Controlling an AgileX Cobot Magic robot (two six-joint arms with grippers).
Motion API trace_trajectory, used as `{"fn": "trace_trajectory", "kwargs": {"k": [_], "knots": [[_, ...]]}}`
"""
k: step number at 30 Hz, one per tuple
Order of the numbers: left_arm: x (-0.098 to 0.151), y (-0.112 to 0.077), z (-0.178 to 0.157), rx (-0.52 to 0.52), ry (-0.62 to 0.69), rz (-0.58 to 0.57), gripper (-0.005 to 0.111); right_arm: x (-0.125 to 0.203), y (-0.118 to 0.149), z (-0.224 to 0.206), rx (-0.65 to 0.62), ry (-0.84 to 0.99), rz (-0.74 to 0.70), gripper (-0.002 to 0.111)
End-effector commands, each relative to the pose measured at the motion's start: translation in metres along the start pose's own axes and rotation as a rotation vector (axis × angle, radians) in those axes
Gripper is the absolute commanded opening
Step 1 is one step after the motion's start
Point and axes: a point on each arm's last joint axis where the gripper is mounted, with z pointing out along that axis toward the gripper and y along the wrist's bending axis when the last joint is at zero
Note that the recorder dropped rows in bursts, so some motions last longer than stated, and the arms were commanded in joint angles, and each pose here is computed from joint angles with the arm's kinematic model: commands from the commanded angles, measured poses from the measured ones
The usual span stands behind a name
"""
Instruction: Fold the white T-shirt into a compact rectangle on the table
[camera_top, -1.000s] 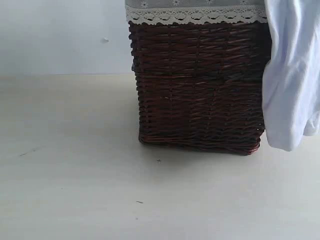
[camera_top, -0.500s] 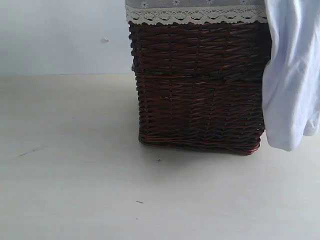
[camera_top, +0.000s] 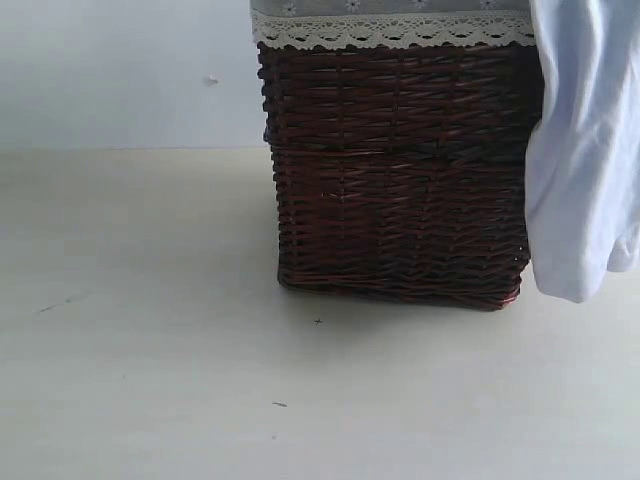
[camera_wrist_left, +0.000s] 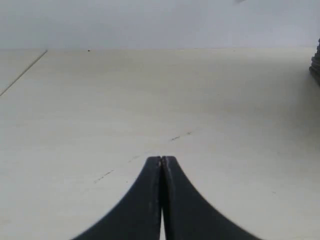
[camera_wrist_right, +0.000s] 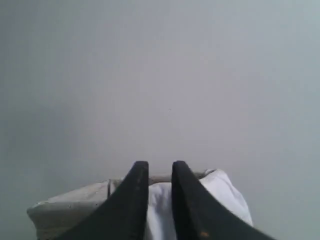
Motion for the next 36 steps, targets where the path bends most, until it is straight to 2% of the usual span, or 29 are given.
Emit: {"fn": "trace_trajectory", "kwargs": {"k": [1,4,6,7,10,15,19,25,32,36], "knots": [[-0.002,0.0,-0.001,-0.002,-0.019,-0.001,0.0,-0.033,-0.003,0.027,0.125,0.151,-0.114,0.048],[-0.002,0.0,-0.001,-0.002,-0.019,-0.001,0.0,-0.048,-0.009,0.053,0.217,0.309,-0.2,0.069],[-0.002,0.0,-0.001,-0.002,-0.019,-0.001,0.0,-0.054,-0.013,0.071,0.274,0.438,-0.253,0.078],[-0.002,0.0,-0.001,-0.002,-0.019,-0.004,0.0,-0.054,-0.015,0.078,0.285,0.49,-0.277,0.079],[-0.002,0.0,-0.001,-0.002,-0.019,-0.004,0.0,-0.051,-0.011,0.103,0.25,0.647,-0.237,0.079],[-0.002,0.0,-0.001,-0.002,-0.019,-0.002,0.0,-0.03,0.006,0.143,0.017,0.849,-0.126,0.079],[-0.002,0.0,-0.001,-0.002,-0.019,-0.002,0.0,-0.014,0.004,0.169,0.002,0.955,-0.087,0.079],[-0.002,0.0,-0.001,-0.002,-0.019,-0.002,0.0,0.007,-0.003,0.19,-0.033,0.991,-0.192,0.079],[-0.002,0.0,-0.001,-0.002,-0.019,-0.002,0.0,0.006,-0.017,0.196,0.022,0.958,-0.422,0.079],[-0.002,0.0,-0.001,-0.002,-0.019,-0.002,0.0,0.014,-0.021,0.202,0.034,0.967,-0.425,0.079]]}}
